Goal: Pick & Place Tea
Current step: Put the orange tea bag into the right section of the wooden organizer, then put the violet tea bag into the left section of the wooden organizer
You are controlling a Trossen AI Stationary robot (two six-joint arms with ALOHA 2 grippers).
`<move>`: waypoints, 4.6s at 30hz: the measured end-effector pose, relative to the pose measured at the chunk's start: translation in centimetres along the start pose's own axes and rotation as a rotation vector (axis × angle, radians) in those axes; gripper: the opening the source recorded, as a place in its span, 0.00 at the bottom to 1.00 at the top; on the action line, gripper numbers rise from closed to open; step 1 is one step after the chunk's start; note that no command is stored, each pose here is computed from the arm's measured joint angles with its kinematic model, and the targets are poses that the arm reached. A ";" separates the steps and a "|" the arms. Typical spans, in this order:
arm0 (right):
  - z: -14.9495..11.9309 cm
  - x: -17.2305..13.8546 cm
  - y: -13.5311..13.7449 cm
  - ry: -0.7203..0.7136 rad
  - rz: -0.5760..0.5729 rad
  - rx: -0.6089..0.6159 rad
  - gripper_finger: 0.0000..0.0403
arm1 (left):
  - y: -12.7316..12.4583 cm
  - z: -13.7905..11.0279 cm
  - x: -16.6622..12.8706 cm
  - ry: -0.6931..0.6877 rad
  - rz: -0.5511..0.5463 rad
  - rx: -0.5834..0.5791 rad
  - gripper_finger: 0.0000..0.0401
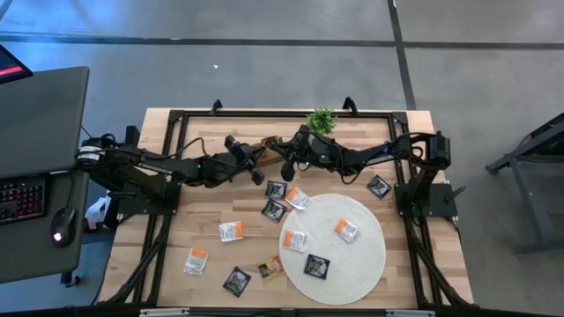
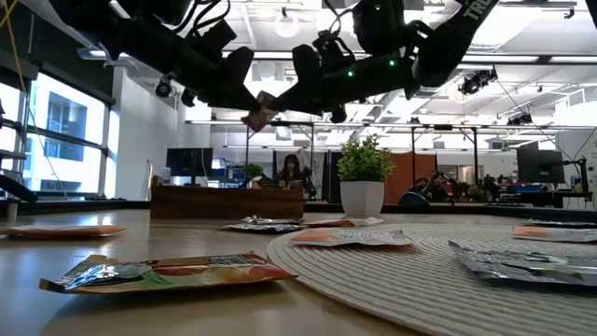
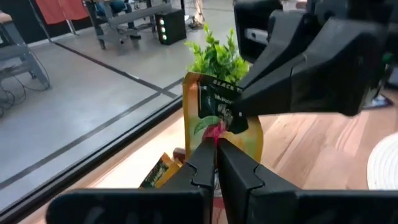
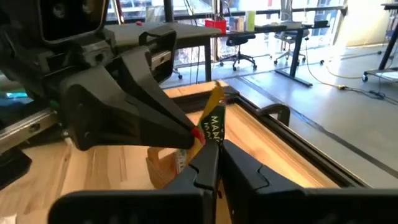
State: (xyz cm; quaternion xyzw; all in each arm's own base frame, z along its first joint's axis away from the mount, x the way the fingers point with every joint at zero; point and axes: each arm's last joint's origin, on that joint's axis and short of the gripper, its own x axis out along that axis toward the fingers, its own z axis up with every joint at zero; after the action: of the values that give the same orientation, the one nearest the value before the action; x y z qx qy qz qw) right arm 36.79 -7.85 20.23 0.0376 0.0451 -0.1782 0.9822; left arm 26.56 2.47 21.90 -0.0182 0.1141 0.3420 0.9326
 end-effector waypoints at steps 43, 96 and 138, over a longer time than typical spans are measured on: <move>-0.6 6.8 -4.2 0.657 0.024 -0.363 0.00 | 1.3 1.6 -2.2 0.008 -0.067 -0.019 0.39; -7.6 -1.4 7.2 0.651 0.008 -0.253 0.02 | -3.4 -8.0 1.0 0.580 -0.242 -0.434 0.39; -8.3 -2.2 6.2 0.694 0.123 -0.266 0.03 | -3.9 -7.7 1.5 0.500 -0.307 -0.349 0.03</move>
State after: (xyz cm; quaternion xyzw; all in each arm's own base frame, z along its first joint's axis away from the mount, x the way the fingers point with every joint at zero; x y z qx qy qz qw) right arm 36.33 -0.55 12.57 -0.0295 0.3958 -0.0879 0.9136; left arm 28.61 -0.45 13.86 -0.2774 0.2748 0.1972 0.8993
